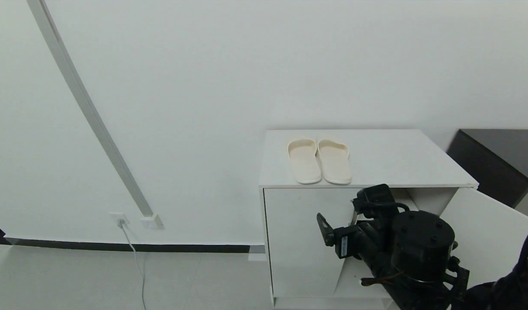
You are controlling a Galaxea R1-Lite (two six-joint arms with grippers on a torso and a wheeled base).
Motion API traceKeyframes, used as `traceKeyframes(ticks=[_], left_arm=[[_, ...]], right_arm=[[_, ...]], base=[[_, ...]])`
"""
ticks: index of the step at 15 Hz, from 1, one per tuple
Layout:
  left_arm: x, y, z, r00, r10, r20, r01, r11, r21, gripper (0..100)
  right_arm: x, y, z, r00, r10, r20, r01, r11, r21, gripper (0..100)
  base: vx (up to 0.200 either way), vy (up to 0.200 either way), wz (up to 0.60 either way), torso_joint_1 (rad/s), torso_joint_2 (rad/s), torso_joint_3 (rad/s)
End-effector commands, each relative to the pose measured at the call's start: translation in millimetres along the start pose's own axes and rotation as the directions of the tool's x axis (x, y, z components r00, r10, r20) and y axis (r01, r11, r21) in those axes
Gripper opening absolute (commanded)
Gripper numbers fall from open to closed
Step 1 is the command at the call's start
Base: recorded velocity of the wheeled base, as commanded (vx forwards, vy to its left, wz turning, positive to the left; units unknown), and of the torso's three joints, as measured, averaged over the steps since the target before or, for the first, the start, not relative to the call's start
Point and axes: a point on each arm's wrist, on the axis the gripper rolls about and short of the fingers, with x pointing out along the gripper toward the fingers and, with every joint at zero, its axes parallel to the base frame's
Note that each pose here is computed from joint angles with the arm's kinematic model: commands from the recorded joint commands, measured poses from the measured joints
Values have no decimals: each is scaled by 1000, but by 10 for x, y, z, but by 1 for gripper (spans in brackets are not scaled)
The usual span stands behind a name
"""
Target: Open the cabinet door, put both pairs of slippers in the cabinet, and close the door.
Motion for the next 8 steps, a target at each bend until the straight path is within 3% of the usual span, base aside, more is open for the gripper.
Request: traceKeyframes(ticks=[1, 5, 8], left_arm=[[0, 0, 0, 1000, 0, 0, 0, 1000, -1, 0], [0, 0, 0, 1000, 0, 0, 0, 1000, -2, 0], [0, 0, 0, 1000, 0, 0, 0, 1000, -2, 0]], right_arm=[[209, -32, 197, 999, -43, 5, 43, 999, 12, 100], [414, 21, 735, 994, -77, -78, 84, 992, 97, 100], [436, 40, 806, 990, -87, -116, 99, 990, 101, 100]], base=[[0, 0, 0, 0, 0, 0], [0, 0, 0, 0, 0, 0], [0, 0, 0, 0, 0, 0]])
